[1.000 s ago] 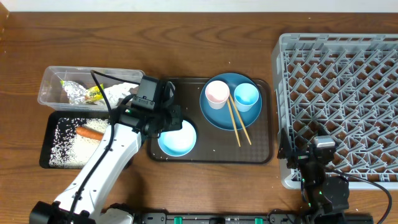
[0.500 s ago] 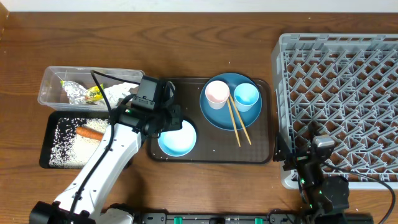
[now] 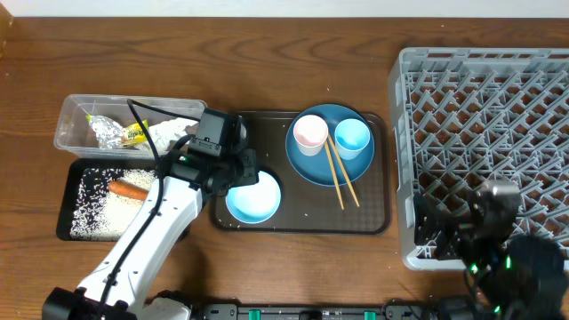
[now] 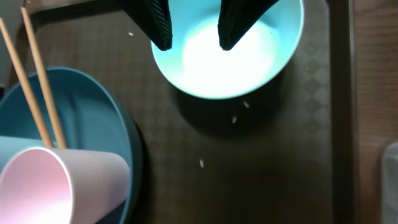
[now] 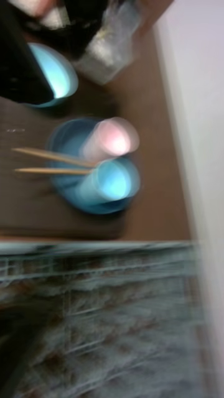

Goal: Sort waste into correct bins and load items into the dishwasher rack
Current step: 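Move the right gripper from the rack toward the blue bowl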

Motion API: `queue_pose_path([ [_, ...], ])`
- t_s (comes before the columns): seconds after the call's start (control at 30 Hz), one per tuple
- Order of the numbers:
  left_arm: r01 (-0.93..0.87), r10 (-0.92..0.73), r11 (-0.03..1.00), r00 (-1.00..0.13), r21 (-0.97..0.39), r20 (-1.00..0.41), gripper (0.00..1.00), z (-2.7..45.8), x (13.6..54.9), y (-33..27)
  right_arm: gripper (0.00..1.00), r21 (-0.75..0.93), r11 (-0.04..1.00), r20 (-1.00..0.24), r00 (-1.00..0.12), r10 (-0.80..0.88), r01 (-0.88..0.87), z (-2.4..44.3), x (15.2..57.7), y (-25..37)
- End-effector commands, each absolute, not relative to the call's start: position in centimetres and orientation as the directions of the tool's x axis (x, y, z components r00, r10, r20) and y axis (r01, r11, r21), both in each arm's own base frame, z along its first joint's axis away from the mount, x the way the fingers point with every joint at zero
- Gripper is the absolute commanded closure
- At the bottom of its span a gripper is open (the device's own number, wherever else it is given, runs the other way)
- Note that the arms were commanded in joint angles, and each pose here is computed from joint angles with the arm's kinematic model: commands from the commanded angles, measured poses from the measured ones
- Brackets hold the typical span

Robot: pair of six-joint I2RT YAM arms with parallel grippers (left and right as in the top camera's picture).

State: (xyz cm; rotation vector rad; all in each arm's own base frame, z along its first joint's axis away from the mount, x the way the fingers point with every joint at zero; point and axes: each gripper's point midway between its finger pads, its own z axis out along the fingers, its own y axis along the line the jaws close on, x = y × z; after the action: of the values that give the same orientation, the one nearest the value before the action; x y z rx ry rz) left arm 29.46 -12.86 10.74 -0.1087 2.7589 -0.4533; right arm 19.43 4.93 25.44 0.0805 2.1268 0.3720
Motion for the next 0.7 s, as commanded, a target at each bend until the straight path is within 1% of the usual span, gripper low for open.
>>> queue_pose_path([
  [0.0,-0.035,-0.141,0.954,-0.928,-0.298,-0.343,0.71,11.1,30.0,-12.4,0.01,0.286,0.958,-0.709,-0.677,0.197,-0.020,26.2,20.1,4.8],
  [0.07,-0.035,-0.141,0.954,-0.928,-0.298,-0.344,0.71,11.1,30.0,-12.4,0.01,0.279,0.960,-0.644,-0.742,0.186,-0.001,26.8,20.4,5.0],
  [0.13,-0.035,-0.143,0.953,-0.927,-0.300,-0.348,0.64,11.2,30.1,-12.4,0.01,0.280,0.960,-0.618,-0.765,0.182,0.003,27.8,21.7,5.4],
  [0.2,-0.032,-0.143,0.953,-0.925,-0.302,-0.353,0.62,11.2,30.2,-12.5,0.01,0.293,0.956,-0.592,-0.786,0.178,-0.005,28.1,22.4,6.0],
  [0.27,-0.033,-0.143,0.953,-0.925,-0.302,-0.351,0.61,11.2,30.2,-12.5,0.01,0.350,0.936,-0.559,-0.812,0.169,-0.047,28.1,23.0,7.5],
  [0.3,-0.034,-0.143,0.953,-0.926,-0.300,-0.349,0.61,11.2,30.1,-12.4,0.03,0.378,0.923,-0.548,-0.820,0.165,-0.067,28.1,23.2,8.2],
  [0.33,-0.035,-0.144,0.953,-0.926,-0.300,-0.348,0.61,11.2,30.1,-12.4,0.18,0.396,0.915,-0.537,-0.827,0.165,-0.075,28.0,23.4,8.6],
  [0.37,-0.038,-0.145,0.954,-0.926,-0.298,-0.347,0.61,11.2,30.1,-12.3,0.26,0.414,0.908,-0.512,-0.842,0.173,-0.065,27.6,23.7,9.0],
  [0.47,-0.061,-0.165,0.953,-0.926,-0.296,-0.339,0.62,11.1,30.2,-11.7,0.32,0.414,0.908,-0.450,-0.880,0.150,-0.056,26.0,24.1,10.0],
  [0.53,-0.134,-0.230,0.944,-0.923,-0.303,-0.308,0.62,10.9,30.0,-10.7,0.38,0.406,0.911,-0.401,-0.911,0.099,-0.079,24.7,24.0,11.3],
  [0.6,-0.214,-0.300,0.928,-0.914,-0.304,-0.273,0.61,10.6,29.8,-9.5,0.41,0.396,0.910,-0.357,-0.934,0.032,-0.120,23.4,23.8,13.1],
  [0.67,-0.248,-0.328,0.922,-0.909,-0.297,-0.257,0.60,10.4,29.6,-8.5,0.44,0.388,0.909,-0.328,-0.944,-0.020,-0.154,22.4,23.7,14.6],
])
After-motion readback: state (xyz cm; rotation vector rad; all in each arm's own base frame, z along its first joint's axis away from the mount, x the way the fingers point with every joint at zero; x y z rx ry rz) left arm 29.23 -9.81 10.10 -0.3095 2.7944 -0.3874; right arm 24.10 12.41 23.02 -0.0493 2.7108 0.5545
